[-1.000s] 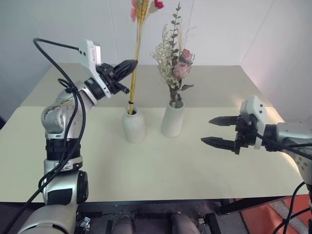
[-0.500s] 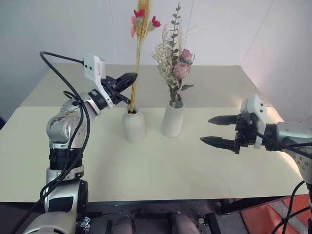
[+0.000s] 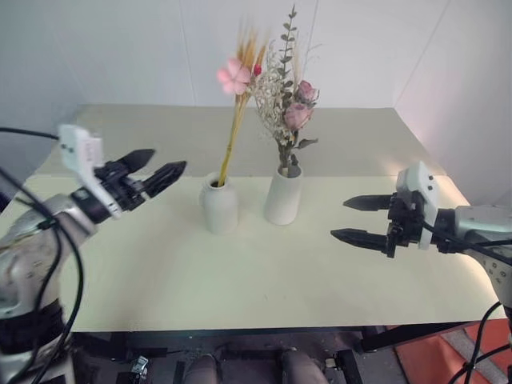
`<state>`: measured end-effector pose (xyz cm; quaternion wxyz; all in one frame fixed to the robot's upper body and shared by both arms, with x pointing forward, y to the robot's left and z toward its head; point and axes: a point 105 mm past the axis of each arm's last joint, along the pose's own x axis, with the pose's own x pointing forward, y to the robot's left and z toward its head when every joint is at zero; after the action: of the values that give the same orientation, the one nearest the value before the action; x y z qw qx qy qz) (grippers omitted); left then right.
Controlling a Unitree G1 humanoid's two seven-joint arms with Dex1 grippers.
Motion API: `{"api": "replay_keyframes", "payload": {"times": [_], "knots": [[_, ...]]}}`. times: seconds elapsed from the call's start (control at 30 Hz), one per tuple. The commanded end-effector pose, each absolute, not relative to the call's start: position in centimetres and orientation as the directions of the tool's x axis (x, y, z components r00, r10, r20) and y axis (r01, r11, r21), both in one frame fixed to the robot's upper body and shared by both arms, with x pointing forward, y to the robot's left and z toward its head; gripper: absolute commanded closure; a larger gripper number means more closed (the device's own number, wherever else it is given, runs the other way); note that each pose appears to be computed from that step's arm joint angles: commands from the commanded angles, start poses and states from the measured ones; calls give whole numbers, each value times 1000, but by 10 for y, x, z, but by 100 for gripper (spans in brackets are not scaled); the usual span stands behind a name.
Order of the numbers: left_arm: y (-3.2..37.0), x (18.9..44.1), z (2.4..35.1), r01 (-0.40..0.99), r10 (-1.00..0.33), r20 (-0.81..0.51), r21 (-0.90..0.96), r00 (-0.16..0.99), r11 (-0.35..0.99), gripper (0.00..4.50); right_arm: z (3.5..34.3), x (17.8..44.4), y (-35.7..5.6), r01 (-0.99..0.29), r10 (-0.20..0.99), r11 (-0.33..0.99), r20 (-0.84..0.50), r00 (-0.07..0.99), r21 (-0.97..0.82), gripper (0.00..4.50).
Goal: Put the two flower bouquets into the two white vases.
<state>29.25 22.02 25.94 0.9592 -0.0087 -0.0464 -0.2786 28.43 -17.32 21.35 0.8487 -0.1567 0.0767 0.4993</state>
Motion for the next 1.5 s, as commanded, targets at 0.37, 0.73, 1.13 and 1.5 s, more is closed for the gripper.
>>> {"api": "replay_keyframes", "payload": {"times": [0.37,0.73,1.13,1.5], "knots": [[245,227,248,671,-659,-179,364,731,646,1,220,282,-180,-861,820,460,-270,505,-216,0],[240,226,249,681,-676,-160,353,719,641,1,224,284,-188,-841,800,492,-264,539,-226,0],[233,230,245,701,-699,-142,323,701,636,1,235,283,-191,-823,789,509,-245,564,-254,0],[227,240,248,729,-730,-140,316,669,607,1,234,274,-194,-803,772,538,-231,592,-256,0]]}}
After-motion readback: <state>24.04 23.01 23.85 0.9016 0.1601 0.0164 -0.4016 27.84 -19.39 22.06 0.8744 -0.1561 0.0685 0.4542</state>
